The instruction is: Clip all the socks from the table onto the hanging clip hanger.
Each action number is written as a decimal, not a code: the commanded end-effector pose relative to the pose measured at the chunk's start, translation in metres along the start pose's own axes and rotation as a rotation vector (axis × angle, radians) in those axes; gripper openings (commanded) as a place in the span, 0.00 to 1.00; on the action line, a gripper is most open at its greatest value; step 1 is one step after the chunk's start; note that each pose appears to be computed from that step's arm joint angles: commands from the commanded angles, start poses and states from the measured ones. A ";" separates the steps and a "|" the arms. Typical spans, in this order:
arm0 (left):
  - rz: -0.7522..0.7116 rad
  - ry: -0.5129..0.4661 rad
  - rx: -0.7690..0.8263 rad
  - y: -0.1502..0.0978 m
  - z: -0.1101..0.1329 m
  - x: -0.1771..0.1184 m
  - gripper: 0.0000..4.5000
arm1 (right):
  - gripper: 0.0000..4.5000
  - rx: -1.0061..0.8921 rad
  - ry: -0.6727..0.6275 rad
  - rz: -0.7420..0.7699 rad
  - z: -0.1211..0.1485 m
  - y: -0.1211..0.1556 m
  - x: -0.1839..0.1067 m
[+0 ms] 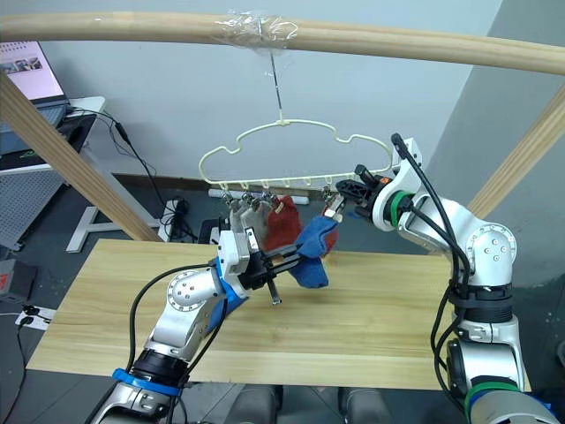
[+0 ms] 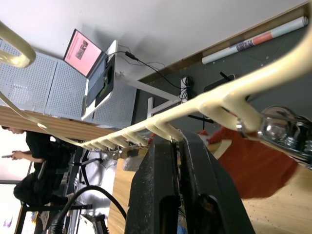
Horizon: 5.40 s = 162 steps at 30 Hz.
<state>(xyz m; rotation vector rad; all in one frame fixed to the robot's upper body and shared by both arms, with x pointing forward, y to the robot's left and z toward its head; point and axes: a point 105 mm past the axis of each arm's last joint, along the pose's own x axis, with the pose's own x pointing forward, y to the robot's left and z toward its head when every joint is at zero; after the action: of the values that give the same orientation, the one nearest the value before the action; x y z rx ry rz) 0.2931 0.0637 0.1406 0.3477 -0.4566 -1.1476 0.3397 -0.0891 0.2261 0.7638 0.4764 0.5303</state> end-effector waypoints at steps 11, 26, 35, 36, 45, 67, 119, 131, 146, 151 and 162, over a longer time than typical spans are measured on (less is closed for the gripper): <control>0.005 -0.055 0.045 0.004 0.017 0.006 0.00 | 0.00 0.014 0.018 -0.016 -0.011 -0.002 0.000; -0.014 -0.025 0.008 0.004 0.012 0.005 0.06 | 0.93 -0.069 -0.029 0.058 0.000 0.008 -0.018; -0.150 0.112 -0.129 0.004 -0.008 -0.019 0.64 | 1.00 -0.341 -0.113 0.024 -0.009 0.011 -0.045; -0.151 0.125 -0.128 0.009 -0.009 -0.023 0.73 | 1.00 -0.393 -0.121 -0.005 -0.015 0.007 -0.045; -0.130 0.122 -0.118 0.048 0.018 -0.041 1.00 | 0.86 -0.742 -0.384 -0.294 -0.027 -0.020 -0.022; -0.021 0.065 -0.084 0.065 0.050 -0.032 1.00 | 0.40 -0.807 -0.570 -0.324 -0.009 -0.006 0.017; -0.029 0.017 -0.076 0.058 0.060 -0.027 1.00 | 0.40 -0.769 -0.517 -0.274 -0.004 -0.002 0.059; -0.028 0.012 -0.079 0.058 0.059 -0.029 1.00 | 0.40 -0.795 -0.506 -0.273 -0.007 -0.002 0.061; -0.016 0.010 -0.083 0.055 0.058 -0.028 1.00 | 0.00 -0.829 -0.518 -0.267 -0.005 -0.002 0.061; 0.075 0.083 -0.119 0.059 0.040 -0.032 1.00 | 0.00 -0.832 -0.499 -0.239 -0.007 -0.005 0.056; 0.368 0.807 -0.254 0.027 -0.103 -0.145 1.00 | 0.00 -0.910 -0.246 -0.052 -0.021 -0.012 0.025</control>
<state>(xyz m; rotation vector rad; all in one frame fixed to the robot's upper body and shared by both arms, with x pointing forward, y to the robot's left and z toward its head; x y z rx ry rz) 0.3205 0.2022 0.0478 0.4127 0.3010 -0.6642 0.3578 -0.0686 0.1916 -0.0494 0.0197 0.4922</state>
